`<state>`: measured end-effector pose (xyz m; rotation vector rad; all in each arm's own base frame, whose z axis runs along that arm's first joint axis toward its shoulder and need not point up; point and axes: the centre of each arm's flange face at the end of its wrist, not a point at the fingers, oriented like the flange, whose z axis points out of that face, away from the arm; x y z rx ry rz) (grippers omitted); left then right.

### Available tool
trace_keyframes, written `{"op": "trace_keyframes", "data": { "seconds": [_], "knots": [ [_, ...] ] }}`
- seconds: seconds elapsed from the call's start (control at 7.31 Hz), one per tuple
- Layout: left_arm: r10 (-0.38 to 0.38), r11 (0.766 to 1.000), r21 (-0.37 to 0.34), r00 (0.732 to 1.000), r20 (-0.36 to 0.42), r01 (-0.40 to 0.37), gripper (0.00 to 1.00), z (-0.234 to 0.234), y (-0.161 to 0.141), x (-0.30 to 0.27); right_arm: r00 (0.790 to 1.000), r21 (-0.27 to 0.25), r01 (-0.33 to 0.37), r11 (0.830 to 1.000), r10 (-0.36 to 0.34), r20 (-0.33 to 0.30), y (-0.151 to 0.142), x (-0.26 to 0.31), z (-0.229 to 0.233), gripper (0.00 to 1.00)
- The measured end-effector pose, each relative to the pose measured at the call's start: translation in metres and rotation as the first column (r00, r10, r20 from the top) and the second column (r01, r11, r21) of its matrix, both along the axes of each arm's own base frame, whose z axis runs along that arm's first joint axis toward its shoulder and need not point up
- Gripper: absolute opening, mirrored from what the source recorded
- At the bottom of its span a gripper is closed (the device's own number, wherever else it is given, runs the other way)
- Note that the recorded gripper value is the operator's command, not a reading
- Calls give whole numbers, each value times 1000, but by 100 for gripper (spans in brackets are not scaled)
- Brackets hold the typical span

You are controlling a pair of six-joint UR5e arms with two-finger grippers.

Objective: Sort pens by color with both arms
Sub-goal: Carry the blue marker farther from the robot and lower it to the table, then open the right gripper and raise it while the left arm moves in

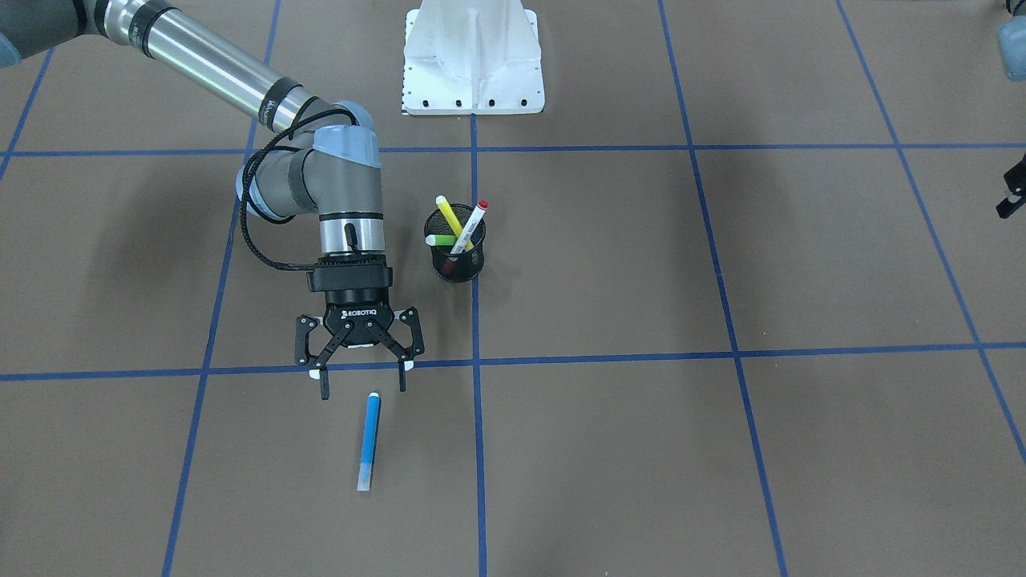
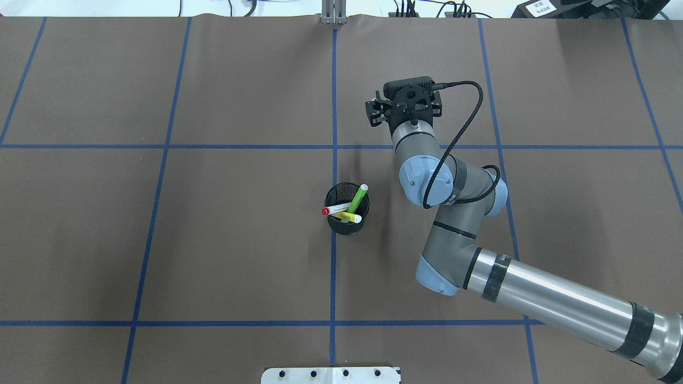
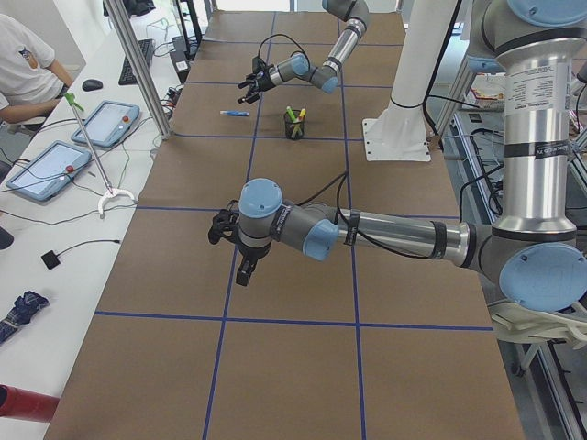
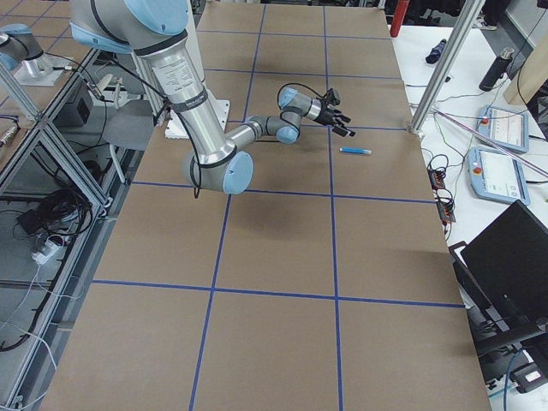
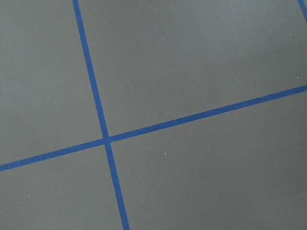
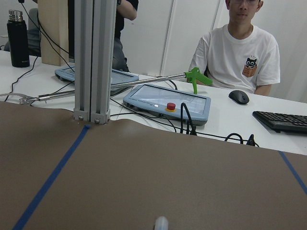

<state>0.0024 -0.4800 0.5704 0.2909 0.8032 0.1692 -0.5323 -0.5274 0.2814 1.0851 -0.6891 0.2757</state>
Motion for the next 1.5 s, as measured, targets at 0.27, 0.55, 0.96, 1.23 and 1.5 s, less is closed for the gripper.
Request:
{"op": "trace_keyframes", "data": {
  "seconds": [0.27, 0.55, 0.96, 1.23, 1.5],
  "knots": [
    [-3, 1000, -2, 1000, -1, 3, 100, -1, 0, 0, 985, 3, 115, 993, -114, 131, 17, 18, -36, 100],
    [-2, 1000, -5, 1000, -2, 2, 100, -1, 0, 1, 920, -25, 219, 975, -197, 340, 41, 40, -67, 100],
    [-37, 999, -26, 998, -51, 36, 100, -17, 0, 4, 826, -83, 378, 922, -296, 480, 45, 85, -67, 100],
    [-127, 988, -102, 980, -153, 112, 100, -59, -3, 15, 791, -136, 479, 867, -359, 496, 21, 149, -37, 100],
    [-206, 965, -212, 948, -243, 155, 100, -122, -13, 66, 773, -211, 539, 815, -379, 508, -1, 216, 9, 100]
  ]
}}
